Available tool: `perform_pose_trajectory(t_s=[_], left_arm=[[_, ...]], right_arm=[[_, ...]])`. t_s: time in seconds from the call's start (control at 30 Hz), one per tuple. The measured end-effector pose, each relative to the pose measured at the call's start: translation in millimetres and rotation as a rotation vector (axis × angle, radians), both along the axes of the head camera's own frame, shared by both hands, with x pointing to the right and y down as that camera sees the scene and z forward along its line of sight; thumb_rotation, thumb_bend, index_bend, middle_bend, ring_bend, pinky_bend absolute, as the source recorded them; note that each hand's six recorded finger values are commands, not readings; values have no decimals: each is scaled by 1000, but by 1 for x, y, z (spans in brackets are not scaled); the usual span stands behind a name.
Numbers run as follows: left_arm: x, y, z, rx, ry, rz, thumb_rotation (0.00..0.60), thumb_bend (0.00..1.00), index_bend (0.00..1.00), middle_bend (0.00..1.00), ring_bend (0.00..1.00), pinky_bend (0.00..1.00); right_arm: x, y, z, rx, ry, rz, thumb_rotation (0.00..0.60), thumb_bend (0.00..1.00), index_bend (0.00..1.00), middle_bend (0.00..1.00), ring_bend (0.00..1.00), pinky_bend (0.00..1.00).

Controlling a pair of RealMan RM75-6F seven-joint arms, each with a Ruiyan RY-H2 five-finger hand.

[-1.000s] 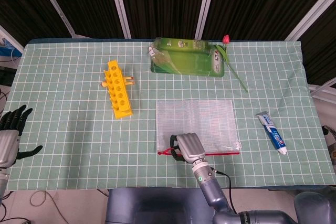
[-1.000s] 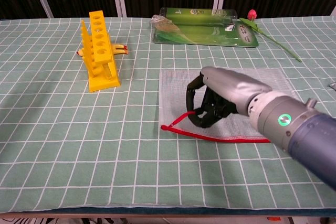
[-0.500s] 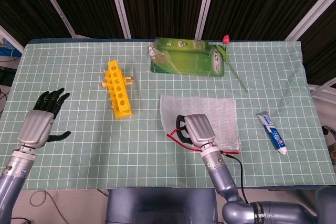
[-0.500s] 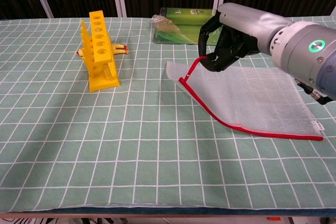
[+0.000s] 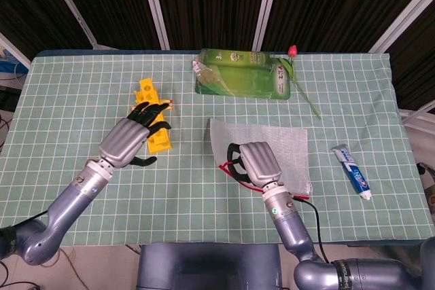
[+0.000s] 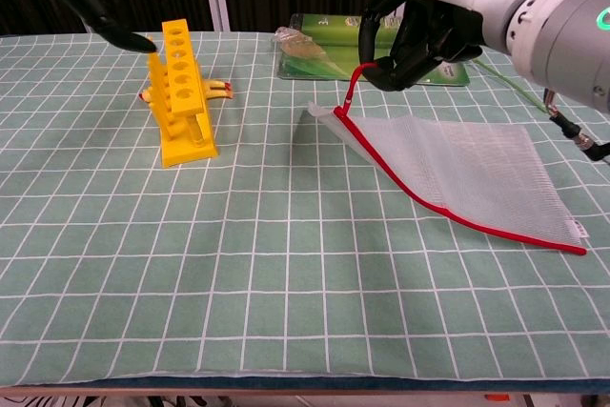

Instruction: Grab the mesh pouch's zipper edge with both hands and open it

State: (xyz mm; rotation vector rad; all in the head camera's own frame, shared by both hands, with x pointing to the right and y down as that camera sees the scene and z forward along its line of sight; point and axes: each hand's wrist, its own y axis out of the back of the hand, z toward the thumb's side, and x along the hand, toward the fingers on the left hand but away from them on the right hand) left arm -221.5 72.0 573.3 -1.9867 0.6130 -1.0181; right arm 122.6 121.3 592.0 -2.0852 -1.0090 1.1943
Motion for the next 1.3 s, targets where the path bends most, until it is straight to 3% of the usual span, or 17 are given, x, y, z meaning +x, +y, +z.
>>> perform_pose_trajectory(t_s=[0.27,0.67,1.3], left_arm=[[52,2,16,-58,10,86,600,201,333,3,0,0],[98,8,38,-89,21,119,600,220,369,13,0,0],[130,16,58,-133,30,105,600,280,449,39,0,0]], right_arm=[[-5,-2,-7,8,-8,-4,600,644,658,1000,1000,984],[-1,-3,-7,2,-6,7,600,647,664,1000,1000,984],[12,-5,-10,-1,-8,29,600,661,673,1000,1000,984]])
